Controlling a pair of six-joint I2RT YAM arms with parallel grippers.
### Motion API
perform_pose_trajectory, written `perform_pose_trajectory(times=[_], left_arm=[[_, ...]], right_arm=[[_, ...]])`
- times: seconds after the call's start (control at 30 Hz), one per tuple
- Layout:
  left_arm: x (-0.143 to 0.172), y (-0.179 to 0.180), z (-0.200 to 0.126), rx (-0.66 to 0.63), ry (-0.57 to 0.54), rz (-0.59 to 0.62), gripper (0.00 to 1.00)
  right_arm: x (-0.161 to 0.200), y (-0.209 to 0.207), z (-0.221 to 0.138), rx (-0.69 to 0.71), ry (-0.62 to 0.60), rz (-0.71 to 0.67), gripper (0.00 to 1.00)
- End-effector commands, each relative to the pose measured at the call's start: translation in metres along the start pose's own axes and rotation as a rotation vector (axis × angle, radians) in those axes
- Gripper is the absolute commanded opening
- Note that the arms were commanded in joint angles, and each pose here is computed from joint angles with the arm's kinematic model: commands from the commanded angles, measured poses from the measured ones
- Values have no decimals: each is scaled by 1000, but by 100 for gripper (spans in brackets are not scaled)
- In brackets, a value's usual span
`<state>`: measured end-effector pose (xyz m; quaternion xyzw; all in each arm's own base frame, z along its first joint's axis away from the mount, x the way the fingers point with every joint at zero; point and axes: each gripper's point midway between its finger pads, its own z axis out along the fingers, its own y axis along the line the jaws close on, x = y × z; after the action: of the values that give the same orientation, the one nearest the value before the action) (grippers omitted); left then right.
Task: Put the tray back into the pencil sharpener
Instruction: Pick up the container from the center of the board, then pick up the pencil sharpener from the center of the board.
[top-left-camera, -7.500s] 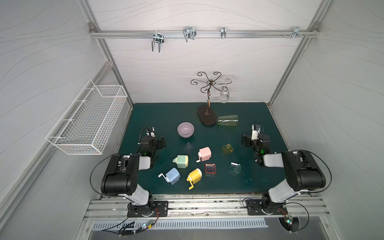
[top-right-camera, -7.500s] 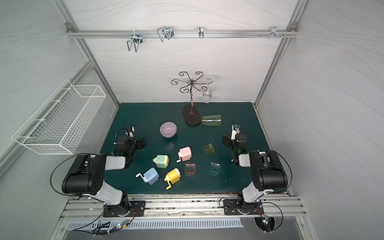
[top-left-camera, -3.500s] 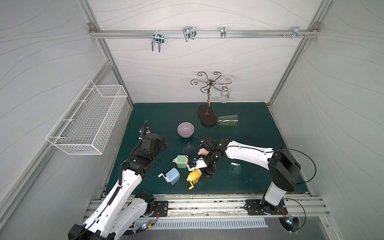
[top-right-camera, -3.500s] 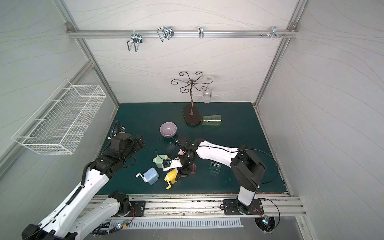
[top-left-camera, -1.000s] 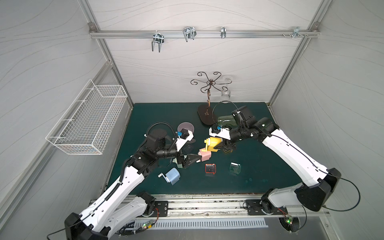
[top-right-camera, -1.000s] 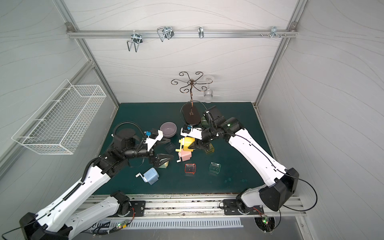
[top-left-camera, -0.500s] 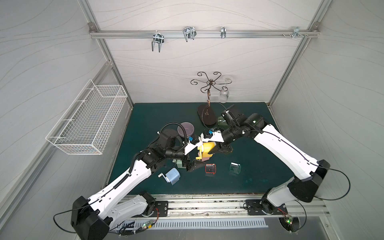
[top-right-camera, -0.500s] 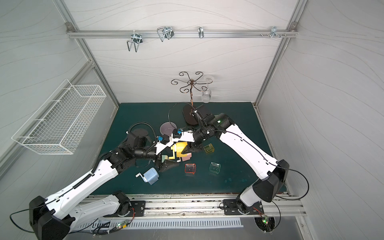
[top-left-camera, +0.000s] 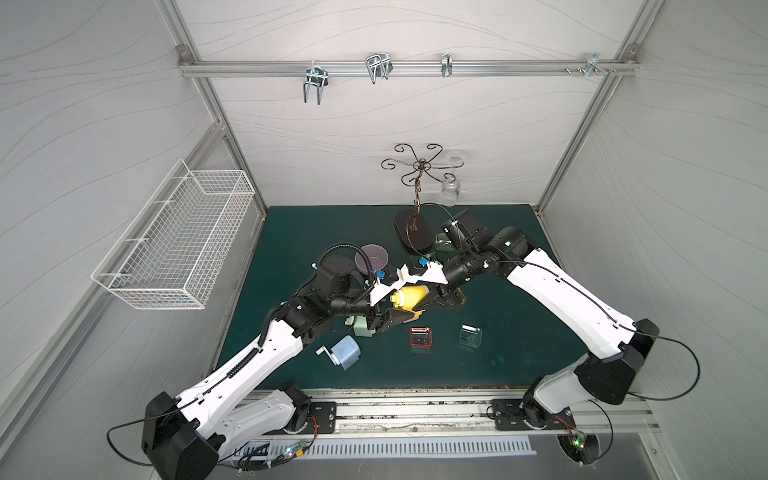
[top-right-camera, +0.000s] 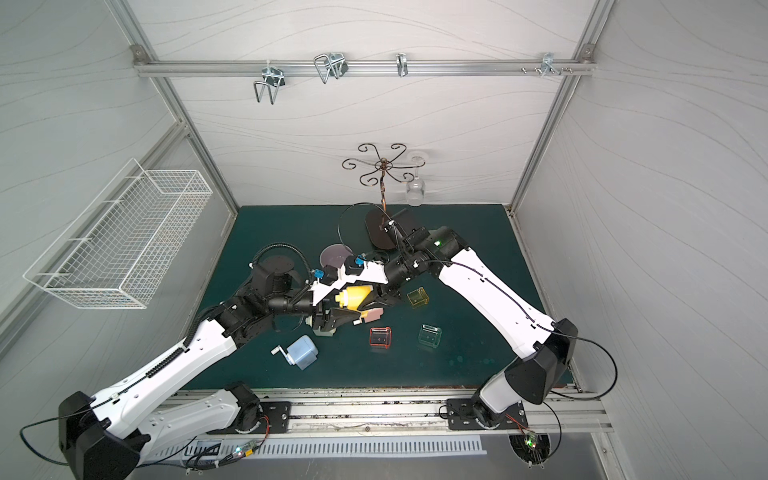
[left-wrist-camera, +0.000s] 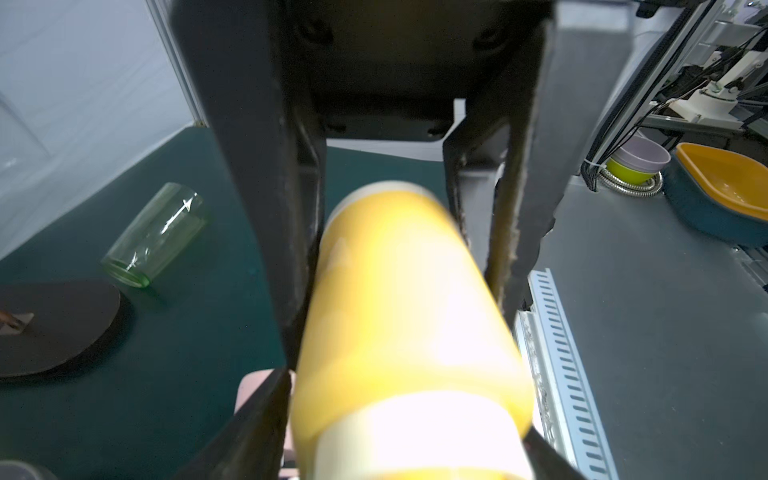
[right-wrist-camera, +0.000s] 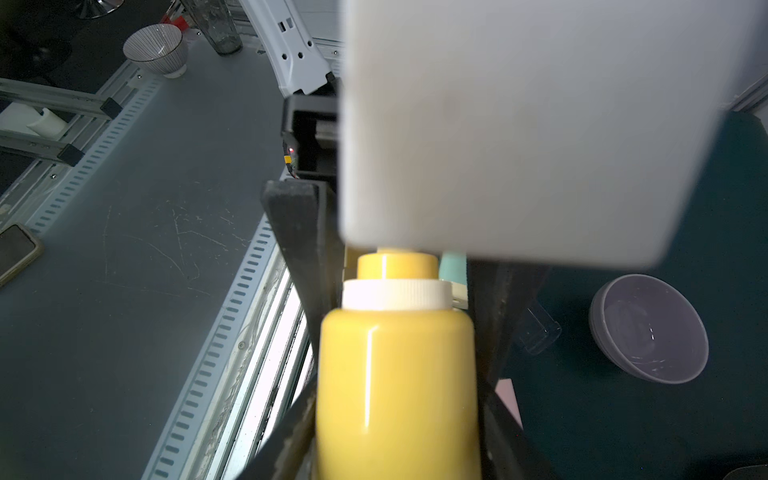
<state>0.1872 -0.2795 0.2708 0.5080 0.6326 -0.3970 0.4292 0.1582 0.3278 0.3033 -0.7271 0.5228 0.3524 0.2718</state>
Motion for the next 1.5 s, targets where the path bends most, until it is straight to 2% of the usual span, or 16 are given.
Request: perform_pose_trajectory(times=[0.0, 0.13, 0.2, 0.27, 0.33, 0.37, 0.43, 0.6, 0.7, 0.77, 0.83, 0.87, 0.93, 1.03, 1.3, 1.47], left_arm=[[-14, -4, -1, 24, -47, 63, 56], [-13, -8, -2, 39, -40, 72, 37], [-13, -8, -2, 41, -39, 74, 29], [-13, -8, -2, 39, -41, 80, 18], [-13, -7, -2, 31, -41, 87, 5], [-13, -7, -2, 28, -44, 91, 0], [-13, -4, -2, 12, -54, 96, 0], [-10, 6, -3, -65, -84, 103, 0], [-6, 22, -9, -159, -114, 62, 0], [-2, 43, -22, -190, -189, -76, 0], [2, 63, -36, -217, -260, -192, 0], [4, 65, -39, -227, -266, -190, 0], [6, 60, -42, -235, -242, -100, 0], [6, 59, -45, -263, -223, -35, 0], [0, 63, -53, -322, -243, -6, 0], [-6, 67, -61, -377, -280, -7, 0]], right_arm=[[-10, 4, -7, -9, -57, 2, 20], [-12, 0, -8, 2, -73, 11, 20], [-13, -2, -8, 8, -78, 10, 24], [-15, -6, -9, 29, -79, 15, 41], [-19, -13, -12, 72, -101, 19, 68], [-23, -15, -15, 94, -119, 16, 77], [-35, -21, -27, 155, -187, 17, 98], [-45, -32, -69, 337, -321, 36, 99], [-14, -35, -84, 474, -273, 76, 96], [23, -31, -82, 513, -200, 122, 94], [73, -22, -68, 518, -60, 149, 92], [96, -15, -57, 492, 11, 157, 91], [141, 1, -33, 415, 142, 178, 90], [185, 16, 1, 310, 271, 175, 91], [211, 18, 69, 184, 318, 135, 90], [224, 6, 93, 172, 330, 142, 88]])
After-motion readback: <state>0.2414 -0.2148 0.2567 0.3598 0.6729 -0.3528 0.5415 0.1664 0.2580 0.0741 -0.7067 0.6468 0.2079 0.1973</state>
